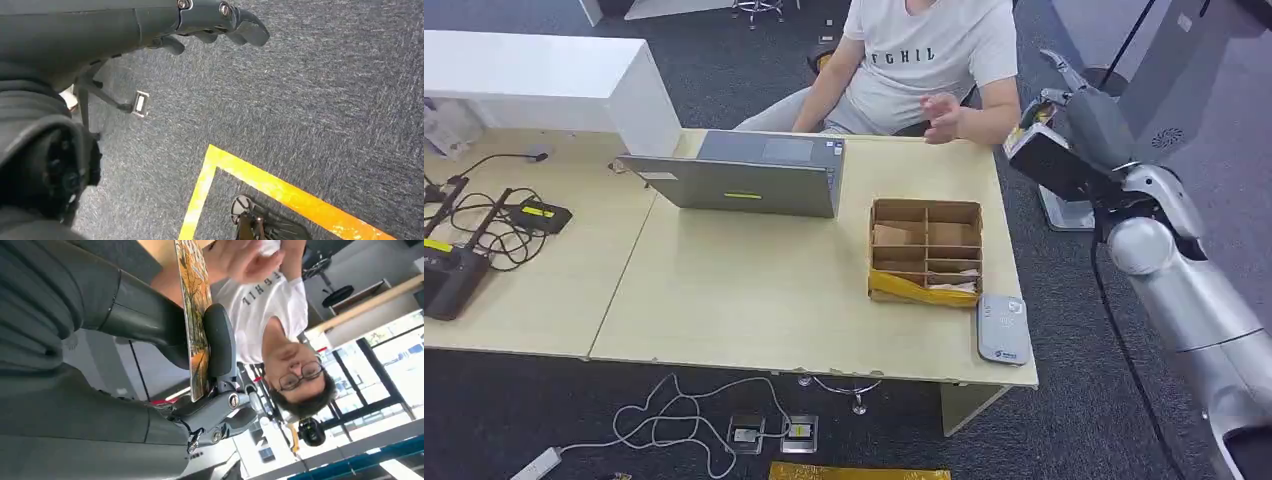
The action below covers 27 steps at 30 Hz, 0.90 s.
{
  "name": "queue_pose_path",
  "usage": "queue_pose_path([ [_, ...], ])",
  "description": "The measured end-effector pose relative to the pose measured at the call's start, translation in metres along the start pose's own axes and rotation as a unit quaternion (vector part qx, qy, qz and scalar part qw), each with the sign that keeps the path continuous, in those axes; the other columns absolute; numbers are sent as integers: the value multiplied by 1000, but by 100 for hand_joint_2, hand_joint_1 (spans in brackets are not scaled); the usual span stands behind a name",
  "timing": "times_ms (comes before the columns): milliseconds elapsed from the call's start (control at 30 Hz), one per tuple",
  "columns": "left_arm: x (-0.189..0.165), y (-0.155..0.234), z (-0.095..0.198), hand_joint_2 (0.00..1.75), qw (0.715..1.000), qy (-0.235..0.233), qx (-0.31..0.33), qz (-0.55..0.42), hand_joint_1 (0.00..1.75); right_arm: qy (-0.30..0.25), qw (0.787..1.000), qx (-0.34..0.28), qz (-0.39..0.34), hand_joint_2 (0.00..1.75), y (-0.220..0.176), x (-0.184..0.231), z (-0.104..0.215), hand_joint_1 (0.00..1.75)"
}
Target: Pass the card to the sensor for recognition and then transmit it.
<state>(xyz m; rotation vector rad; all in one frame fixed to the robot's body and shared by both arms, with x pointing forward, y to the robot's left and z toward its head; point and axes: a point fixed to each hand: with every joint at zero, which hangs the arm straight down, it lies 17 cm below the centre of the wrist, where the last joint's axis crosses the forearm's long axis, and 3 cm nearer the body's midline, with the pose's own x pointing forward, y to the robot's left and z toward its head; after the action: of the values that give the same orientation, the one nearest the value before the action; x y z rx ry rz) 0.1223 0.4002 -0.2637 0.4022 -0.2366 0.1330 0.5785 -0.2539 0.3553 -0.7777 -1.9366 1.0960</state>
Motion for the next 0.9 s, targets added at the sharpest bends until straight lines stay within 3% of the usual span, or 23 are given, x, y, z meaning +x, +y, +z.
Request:
queue_pose_path([
  [433,4,-6,1,0,1000,-11,-10,-17,0,22,999,32,-24,175,59,-3,-11,175],
  [800,3,-8,2,0,1000,-14,-12,-25,0,58,998,39,5,175,65,-44,-9,175],
  [833,3,-8,2,0,1000,-14,-12,-26,0,61,997,39,6,175,66,-47,-8,115],
  [867,3,-8,2,0,999,-14,-12,-26,0,65,997,40,8,175,66,-50,-7,14],
  [900,3,-8,2,0,999,-14,-12,-26,0,68,997,41,12,175,67,-53,-6,14],
])
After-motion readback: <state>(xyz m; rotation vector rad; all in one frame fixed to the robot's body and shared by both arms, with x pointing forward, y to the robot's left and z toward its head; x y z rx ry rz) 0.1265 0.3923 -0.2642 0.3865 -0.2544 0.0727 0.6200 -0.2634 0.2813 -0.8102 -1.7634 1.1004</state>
